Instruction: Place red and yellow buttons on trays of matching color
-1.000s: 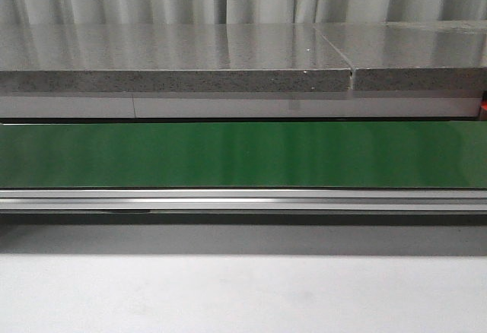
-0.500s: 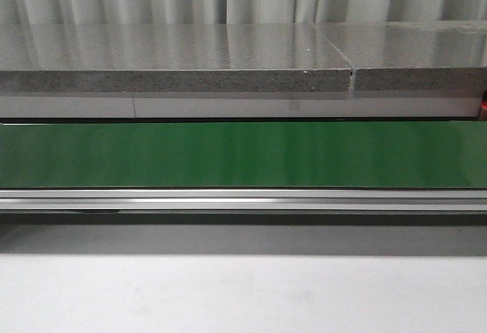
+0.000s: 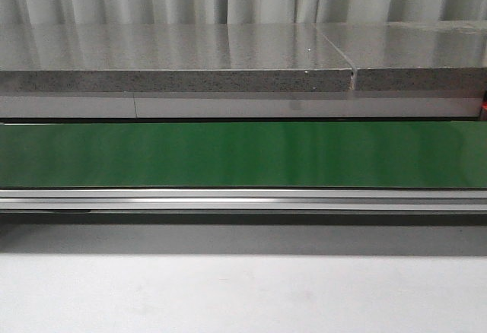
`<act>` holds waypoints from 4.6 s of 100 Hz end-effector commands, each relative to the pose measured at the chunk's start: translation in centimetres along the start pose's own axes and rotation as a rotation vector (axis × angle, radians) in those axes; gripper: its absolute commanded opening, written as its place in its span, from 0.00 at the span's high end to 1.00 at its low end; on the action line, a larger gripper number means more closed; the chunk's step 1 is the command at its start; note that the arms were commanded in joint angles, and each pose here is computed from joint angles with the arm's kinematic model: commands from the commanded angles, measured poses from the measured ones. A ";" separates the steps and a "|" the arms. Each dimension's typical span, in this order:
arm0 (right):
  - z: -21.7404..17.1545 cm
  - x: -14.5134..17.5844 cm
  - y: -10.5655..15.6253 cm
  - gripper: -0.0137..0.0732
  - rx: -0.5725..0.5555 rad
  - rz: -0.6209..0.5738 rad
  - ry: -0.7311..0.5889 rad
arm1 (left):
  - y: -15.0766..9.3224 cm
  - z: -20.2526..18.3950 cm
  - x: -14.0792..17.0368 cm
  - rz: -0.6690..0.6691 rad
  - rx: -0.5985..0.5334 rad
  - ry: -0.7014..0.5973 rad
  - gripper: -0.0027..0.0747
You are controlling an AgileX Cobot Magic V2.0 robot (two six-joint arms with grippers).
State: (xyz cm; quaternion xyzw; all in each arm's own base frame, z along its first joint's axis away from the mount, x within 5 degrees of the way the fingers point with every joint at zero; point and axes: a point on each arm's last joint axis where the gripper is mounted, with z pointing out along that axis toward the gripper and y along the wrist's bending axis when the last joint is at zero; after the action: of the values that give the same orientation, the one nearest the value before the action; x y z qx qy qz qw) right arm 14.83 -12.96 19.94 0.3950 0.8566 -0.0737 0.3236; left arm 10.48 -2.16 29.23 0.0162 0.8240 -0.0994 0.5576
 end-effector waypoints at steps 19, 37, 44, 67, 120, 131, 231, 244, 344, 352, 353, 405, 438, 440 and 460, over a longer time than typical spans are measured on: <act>1.2 -0.9 -0.2 0.68 0.010 0.026 -0.028 | -0.4 -0.4 -1.5 -0.010 0.032 -0.098 0.99; 1.4 -0.7 -0.2 0.59 0.010 0.025 -0.006 | -0.4 -0.4 -1.5 -0.010 0.032 -0.098 0.99; 1.4 -0.7 -0.2 0.46 0.012 0.017 -0.004 | -0.4 -0.4 -1.5 -0.010 0.032 -0.098 0.99; 1.3 -0.9 -0.2 0.14 0.012 0.019 -0.018 | -0.4 -0.4 -1.5 -0.010 0.032 -0.098 0.99; -1.9 -3.8 0.7 0.14 -0.028 0.010 -0.103 | -0.4 -0.4 -1.5 -0.010 0.032 -0.098 0.99; -3.9 -4.4 1.4 0.14 -0.058 -0.013 -0.169 | -0.4 -0.4 -1.5 -0.010 0.032 -0.098 0.99; -13.4 -3.4 11.5 0.32 -0.494 -0.557 -0.355 | -0.4 -0.4 -1.5 -0.010 0.032 -0.098 0.99; -14.6 -3.3 10.9 0.58 -0.496 -0.562 -0.399 | -0.4 -0.4 -1.5 -0.010 0.032 -0.098 0.99; -15.6 -2.8 10.2 0.92 -0.500 -0.566 -0.405 | -0.4 -0.4 -1.6 -0.004 0.030 -0.099 0.91; -15.6 -2.8 10.2 0.92 -0.500 -0.566 -0.405 | -0.4 -0.4 -1.5 -0.004 0.030 -0.097 0.76; -15.6 -2.8 10.2 0.92 -0.500 -0.566 -0.405 | -0.4 -0.4 -1.5 -0.004 0.030 -0.097 0.72; -15.6 -2.8 10.2 0.92 -0.500 -0.566 -0.405 | -0.4 -0.8 -2.5 -0.013 0.019 -0.115 0.21; -15.6 -2.8 10.2 0.92 -0.500 -0.566 -0.405 | 2.7 -1.7 -9.1 -0.148 -0.310 -0.189 0.21; -15.6 -2.8 10.2 0.92 -0.500 -0.566 -0.405 | 3.0 -1.5 -9.5 -0.158 -0.329 -0.189 0.21; -15.6 -2.8 10.2 0.92 -0.500 -0.566 -0.405 | 6.3 1.7 -11.5 -0.298 -0.458 -0.107 0.21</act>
State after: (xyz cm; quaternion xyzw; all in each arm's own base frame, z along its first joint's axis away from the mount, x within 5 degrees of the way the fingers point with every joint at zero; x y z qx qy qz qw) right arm 15.68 -1.75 33.41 0.0363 0.8673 -0.0145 0.4962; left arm 15.43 3.71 37.08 -0.2099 0.8046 0.0189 0.5551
